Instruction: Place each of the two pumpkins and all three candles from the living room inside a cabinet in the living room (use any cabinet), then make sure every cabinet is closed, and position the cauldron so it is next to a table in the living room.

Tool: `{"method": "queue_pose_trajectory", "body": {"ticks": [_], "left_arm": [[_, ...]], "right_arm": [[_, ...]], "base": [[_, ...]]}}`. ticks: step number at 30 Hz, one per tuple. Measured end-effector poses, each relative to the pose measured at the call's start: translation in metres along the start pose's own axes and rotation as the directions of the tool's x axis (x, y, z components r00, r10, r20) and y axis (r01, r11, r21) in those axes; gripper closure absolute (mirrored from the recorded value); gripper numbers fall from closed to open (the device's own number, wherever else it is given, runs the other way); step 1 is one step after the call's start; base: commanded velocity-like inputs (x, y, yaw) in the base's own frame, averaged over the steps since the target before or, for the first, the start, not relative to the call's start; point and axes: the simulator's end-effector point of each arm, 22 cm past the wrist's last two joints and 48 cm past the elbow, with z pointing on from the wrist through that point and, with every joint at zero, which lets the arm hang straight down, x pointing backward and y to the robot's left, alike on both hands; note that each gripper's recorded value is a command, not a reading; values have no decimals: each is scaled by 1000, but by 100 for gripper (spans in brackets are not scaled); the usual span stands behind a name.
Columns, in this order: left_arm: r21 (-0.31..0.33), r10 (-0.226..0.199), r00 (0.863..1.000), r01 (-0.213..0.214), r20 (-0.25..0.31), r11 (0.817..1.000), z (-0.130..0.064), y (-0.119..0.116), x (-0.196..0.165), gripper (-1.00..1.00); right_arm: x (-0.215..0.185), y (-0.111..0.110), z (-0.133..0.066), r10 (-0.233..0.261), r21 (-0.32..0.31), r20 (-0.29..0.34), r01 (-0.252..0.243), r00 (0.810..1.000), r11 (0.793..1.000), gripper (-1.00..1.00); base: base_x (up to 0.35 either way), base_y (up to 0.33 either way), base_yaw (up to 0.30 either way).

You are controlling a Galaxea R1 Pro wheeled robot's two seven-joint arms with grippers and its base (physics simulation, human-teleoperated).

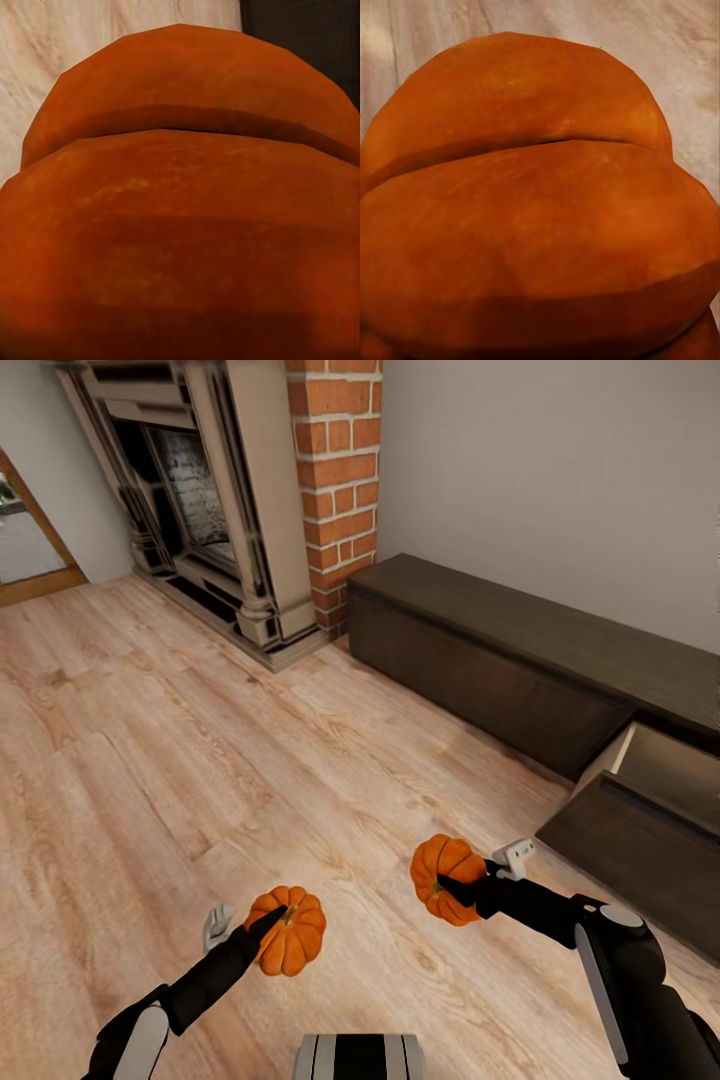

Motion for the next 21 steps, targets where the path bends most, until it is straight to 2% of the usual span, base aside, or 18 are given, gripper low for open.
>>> {"method": "queue_pose_trajectory", "body": {"ticks": [5, 7, 11, 17, 21], "left_arm": [[15, 2, 1000, -2, -4, 1000, 1, -8, 0, 100], [37, 22, 999, -20, -36, 999, 9, -20, 10, 100], [60, 45, 997, -42, -56, 997, 13, -33, 17, 100], [69, 54, 997, -50, -57, 996, 13, -40, 18, 100], [80, 68, 997, -65, -27, 995, 14, -44, 10, 100]], "right_arm": [[-7, 4, -6, -8, 0, 13, 8, 1000, 1000, 100], [-11, 5, -9, -9, -6, 21, 9, 1000, 1000, 100], [-20, 20, -15, -13, -66, 37, 16, 999, 998, 100], [-30, 36, -23, -29, -121, 59, 36, 998, 992, 100], [-38, 46, -29, -33, -154, 69, 44, 997, 987, 100]], "base": [[0, 0, 0], [0, 0, 0], [0, 0, 0], [0, 0, 0], [0, 0, 0]]}}
